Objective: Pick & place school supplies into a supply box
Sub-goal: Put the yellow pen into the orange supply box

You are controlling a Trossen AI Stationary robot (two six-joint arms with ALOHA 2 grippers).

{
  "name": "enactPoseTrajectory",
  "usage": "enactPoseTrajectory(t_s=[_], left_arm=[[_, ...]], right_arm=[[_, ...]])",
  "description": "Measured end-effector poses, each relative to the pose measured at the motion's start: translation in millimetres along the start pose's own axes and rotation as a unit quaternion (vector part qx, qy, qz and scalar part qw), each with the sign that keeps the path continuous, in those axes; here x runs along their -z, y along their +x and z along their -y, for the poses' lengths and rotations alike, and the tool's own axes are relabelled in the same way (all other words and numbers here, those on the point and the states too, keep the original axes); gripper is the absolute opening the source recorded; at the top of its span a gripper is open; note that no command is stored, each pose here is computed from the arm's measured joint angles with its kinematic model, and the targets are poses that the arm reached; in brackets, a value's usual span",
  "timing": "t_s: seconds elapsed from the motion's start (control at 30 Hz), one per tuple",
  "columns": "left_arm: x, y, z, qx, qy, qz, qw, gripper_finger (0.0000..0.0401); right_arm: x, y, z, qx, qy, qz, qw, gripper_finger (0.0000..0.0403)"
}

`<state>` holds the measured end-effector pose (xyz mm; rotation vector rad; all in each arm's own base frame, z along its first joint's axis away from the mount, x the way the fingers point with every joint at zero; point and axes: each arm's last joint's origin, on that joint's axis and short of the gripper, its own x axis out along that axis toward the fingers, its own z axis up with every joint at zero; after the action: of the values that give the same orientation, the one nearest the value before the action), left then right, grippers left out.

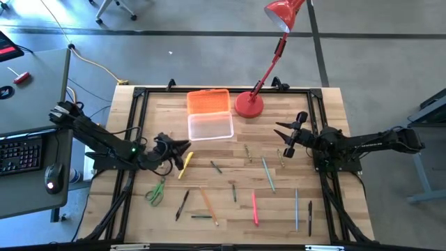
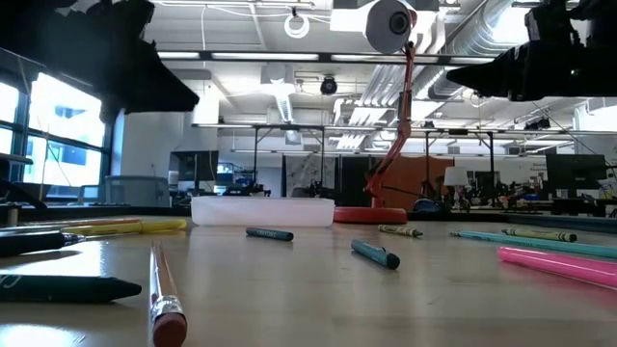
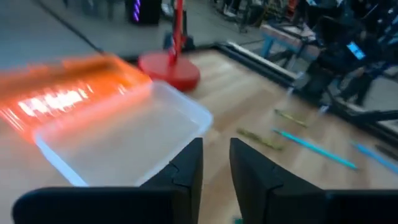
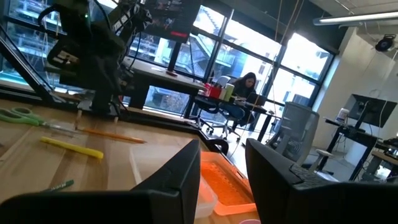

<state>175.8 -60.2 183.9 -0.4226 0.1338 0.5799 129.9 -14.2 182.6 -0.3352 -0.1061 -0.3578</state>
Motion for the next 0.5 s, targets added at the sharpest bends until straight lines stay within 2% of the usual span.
enactPoseTrajectory(t_s=[0.27, 0.5], left_arm=[[30, 11, 1, 0.003, -0.004, -0.083, 0.997, 0.0075], [57, 21, -4, -0.028, 0.030, -0.125, 0.991, 0.0100]], right_arm=[[0, 0, 0, 0.000, 0.001, 0.000, 1.000, 0.0108], [0, 0, 0, 0.000, 0.005, 0.000, 1.000, 0.0108]])
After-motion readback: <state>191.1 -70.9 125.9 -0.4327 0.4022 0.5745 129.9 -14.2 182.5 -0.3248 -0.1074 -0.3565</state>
